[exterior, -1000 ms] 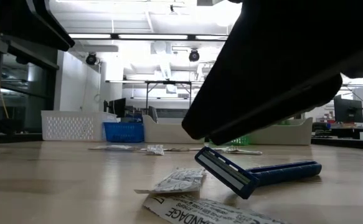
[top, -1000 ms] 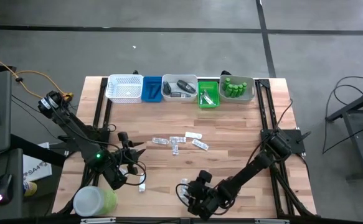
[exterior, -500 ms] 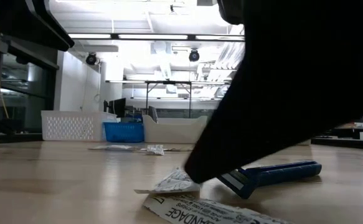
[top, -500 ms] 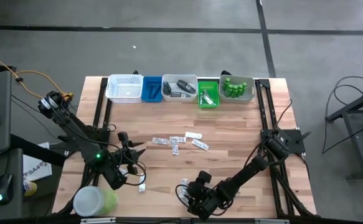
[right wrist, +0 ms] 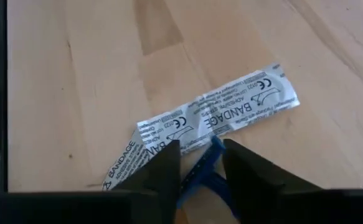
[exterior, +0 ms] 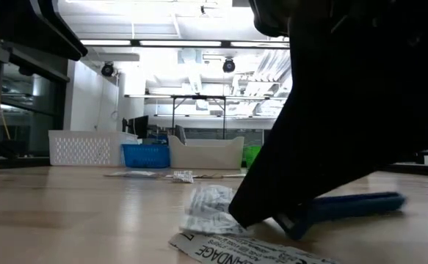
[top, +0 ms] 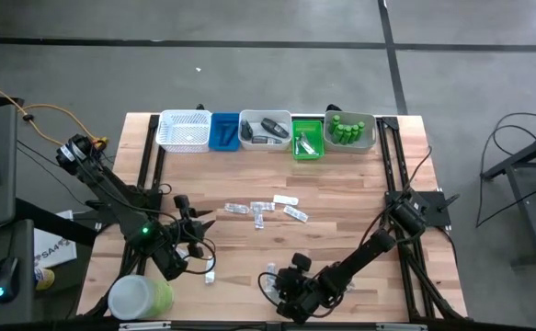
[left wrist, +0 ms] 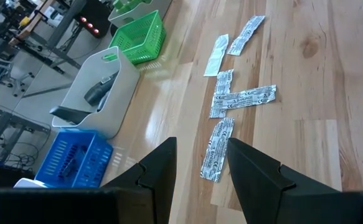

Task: Pick & Place Travel size toiletries
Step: Put the razor into the blue bin

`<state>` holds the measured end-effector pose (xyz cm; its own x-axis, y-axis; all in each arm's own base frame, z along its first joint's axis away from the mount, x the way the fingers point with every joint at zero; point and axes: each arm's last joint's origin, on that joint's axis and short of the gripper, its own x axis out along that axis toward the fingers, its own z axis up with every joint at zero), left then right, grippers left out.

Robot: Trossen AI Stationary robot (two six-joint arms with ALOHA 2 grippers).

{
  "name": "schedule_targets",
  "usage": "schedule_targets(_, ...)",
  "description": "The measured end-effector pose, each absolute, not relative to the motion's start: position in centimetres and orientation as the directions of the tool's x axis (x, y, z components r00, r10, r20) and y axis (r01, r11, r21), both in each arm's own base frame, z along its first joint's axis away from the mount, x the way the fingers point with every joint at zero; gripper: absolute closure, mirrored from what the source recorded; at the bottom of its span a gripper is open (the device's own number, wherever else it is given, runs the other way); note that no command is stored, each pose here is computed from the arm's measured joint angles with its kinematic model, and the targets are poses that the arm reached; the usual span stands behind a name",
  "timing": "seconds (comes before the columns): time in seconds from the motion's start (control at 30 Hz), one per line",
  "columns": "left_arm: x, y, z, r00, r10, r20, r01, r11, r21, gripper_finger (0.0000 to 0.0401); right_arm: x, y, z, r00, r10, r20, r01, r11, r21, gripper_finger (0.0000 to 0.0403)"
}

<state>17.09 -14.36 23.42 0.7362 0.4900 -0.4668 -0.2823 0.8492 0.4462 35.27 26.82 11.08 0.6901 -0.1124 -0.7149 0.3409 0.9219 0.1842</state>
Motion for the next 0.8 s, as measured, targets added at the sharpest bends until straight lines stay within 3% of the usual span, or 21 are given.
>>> schedule_targets(0.37,17.08,-14.37,23.38,0.734,0.484,-0.477,-0.275,0.854,0.442,0.026,35.35,26.97,11.13,0.686,-0.076,-0.723,0.327,0.921,0.214,0.0384)
schedule_targets(0.8,17.08,-14.38,23.38,0.733,0.482,-0.479,-0.275,0.855,0.439,0.026,35.34,27.28,11.99,0.68,0.012,-0.733,0.269,0.926,0.265,0.0389)
